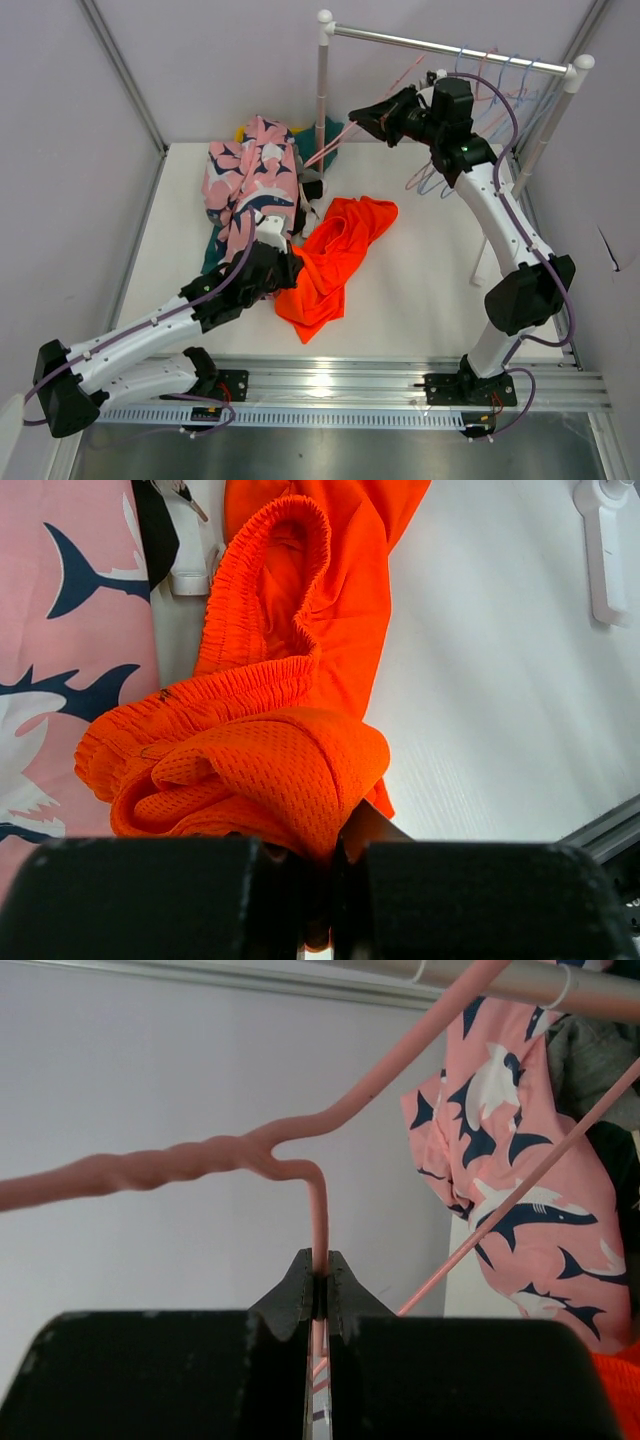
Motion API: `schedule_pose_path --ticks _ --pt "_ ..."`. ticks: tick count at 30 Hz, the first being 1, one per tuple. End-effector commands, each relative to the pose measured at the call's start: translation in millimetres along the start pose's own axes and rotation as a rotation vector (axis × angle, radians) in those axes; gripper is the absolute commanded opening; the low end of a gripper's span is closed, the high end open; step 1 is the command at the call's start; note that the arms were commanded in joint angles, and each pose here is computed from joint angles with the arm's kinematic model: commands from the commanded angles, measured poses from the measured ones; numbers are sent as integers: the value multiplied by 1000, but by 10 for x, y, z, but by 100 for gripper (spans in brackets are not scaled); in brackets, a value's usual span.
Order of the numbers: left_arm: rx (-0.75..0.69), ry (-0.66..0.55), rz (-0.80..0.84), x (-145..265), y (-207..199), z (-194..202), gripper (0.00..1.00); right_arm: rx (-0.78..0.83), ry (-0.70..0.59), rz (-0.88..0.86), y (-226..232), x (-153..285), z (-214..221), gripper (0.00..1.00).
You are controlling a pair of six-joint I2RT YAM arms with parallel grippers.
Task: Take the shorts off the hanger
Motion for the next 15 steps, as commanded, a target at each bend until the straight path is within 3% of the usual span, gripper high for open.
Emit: schedule_pose_path --ticks 1,15 --pt "37 -52 54 20 -146 -125 0 36 -118 -142 513 129 -255 0" --pt "25 -38 56 -36 -117 -31 0 -4 -239 -229 791 146 -573 0"
Point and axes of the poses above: each gripper's point midway between its finger pads, its own x axis back along the fingers, its own y axis along the line the jaws close on, z = x × y, the point moved 1 cm from there along x, back along the fingers, and after that the axes turned 9 degrees about x, right-handed, at the moved point
